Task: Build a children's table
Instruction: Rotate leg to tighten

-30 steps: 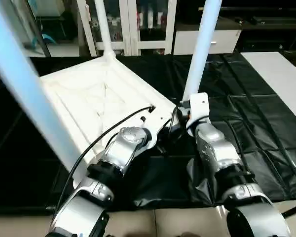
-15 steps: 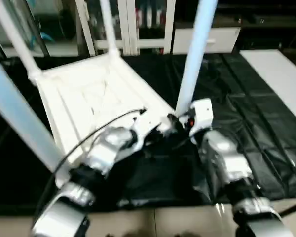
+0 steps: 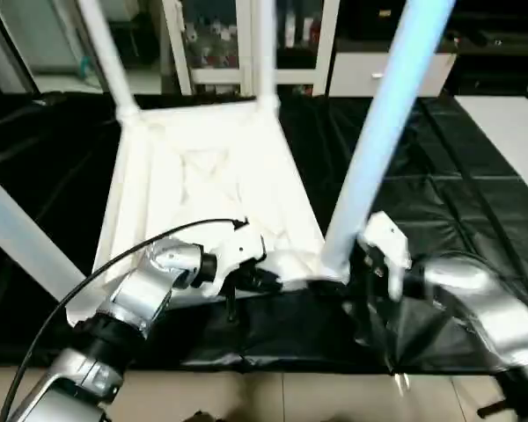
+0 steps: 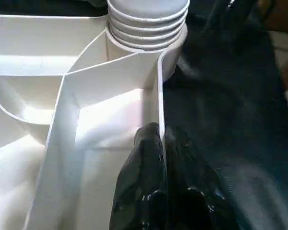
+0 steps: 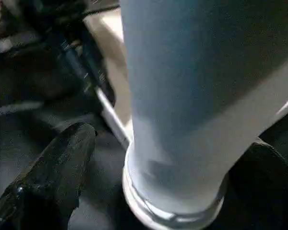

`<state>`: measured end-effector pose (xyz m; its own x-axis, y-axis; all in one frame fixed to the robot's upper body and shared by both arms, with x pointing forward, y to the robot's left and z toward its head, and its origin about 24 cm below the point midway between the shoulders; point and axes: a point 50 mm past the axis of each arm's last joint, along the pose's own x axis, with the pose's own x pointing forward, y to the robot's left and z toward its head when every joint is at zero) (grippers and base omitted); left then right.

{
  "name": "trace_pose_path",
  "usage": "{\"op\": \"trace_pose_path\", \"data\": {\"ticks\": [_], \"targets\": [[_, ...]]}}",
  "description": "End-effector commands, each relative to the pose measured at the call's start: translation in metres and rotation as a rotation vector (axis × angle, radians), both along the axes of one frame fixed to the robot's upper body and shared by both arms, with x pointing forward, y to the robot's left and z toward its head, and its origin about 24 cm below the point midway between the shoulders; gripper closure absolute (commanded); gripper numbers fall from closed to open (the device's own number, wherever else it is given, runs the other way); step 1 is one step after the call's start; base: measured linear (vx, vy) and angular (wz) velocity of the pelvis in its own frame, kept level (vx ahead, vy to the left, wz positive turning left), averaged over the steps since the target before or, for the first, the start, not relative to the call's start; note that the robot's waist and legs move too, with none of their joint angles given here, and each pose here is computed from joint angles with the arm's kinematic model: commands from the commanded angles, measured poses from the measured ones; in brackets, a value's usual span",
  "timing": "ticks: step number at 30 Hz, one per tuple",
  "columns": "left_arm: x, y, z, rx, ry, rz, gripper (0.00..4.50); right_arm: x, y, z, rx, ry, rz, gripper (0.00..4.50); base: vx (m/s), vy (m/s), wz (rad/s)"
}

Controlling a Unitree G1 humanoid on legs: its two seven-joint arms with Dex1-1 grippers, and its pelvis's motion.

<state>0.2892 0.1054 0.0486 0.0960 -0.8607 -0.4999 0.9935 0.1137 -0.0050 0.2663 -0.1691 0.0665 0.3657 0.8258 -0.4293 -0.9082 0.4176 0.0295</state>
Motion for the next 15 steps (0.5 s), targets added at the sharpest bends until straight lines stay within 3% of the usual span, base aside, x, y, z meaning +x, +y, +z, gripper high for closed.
{"op": "trace_pose_path", "data": {"ticks": [1,7,8,15], "targets": [[-0.0034,-0.0071,0.0041,-0.014,-0.004,-0.056,4.5,-0.0055,0.0034,-0.0025,0.001,0.026,0.032,0.16,0.0,0.0,0.0],[-0.0038,-0.0068,0.0053,-0.022,0.0,-0.056,4.5,-0.0017,0.0048,0.0007,0.032,0.014,0.013,0.32,0.0,0.0,0.0],[-0.0039,-0.0061,0.0052,-0.022,0.002,-0.055,4.5,-0.0022,0.0051,0.0006,0.03,0.021,0.022,0.59,0.0,0.0,0.0],[-0.0038,-0.0043,0.005,-0.019,0.008,-0.052,4.5,-0.0024,0.0055,-0.0012,0.028,0.028,0.03,1.08,0.0,0.0,0.0]]}}
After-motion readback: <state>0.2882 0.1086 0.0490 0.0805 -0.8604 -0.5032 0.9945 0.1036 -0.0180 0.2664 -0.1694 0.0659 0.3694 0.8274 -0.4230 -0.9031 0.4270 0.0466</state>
